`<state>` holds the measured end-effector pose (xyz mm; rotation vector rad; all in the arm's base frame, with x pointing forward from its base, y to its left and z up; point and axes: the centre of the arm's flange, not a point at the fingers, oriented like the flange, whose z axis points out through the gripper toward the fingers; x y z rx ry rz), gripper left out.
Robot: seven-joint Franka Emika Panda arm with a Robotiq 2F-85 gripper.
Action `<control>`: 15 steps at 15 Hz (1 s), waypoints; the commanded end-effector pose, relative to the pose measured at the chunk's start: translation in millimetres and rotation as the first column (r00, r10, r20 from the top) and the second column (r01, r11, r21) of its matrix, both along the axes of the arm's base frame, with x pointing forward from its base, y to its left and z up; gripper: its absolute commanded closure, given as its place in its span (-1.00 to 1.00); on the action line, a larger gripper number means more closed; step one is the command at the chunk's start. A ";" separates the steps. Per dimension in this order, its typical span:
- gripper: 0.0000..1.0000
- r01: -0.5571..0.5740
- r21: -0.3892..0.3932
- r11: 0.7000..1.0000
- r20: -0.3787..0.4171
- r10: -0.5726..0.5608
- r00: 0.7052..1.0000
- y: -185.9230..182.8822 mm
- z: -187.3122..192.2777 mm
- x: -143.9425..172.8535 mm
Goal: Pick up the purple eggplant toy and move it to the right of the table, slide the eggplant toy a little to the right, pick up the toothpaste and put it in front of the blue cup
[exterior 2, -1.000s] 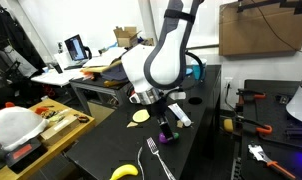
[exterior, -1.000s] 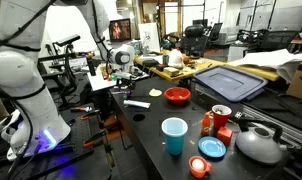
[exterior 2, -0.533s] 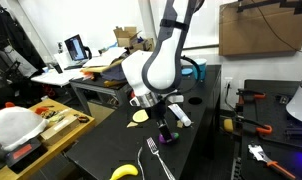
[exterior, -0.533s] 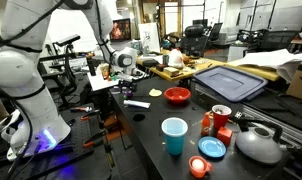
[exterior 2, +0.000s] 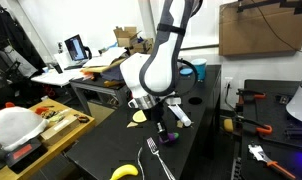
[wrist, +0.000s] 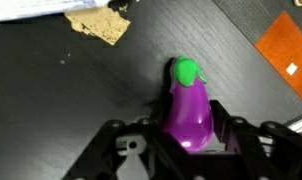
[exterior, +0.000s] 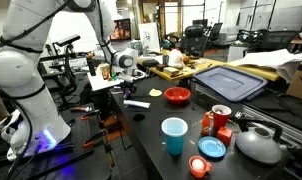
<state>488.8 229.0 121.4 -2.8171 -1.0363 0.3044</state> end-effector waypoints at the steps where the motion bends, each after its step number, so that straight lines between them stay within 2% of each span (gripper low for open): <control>1: 0.63 -0.013 0.009 1.000 0.008 0.012 1.000 2.4 0.0 3.3; 5: 0.66 0.002 -0.013 1.000 0.021 -0.002 1.000 -4.8 12.2 2.0; 10: 0.66 0.120 -0.013 0.993 0.072 -0.119 0.990 -50.7 62.2 14.5; 12: 0.66 0.186 -0.005 0.982 0.106 -0.185 0.977 -77.4 88.6 23.7; 15: 0.66 0.315 0.011 0.949 0.151 -0.313 0.938 -123.9 123.2 35.2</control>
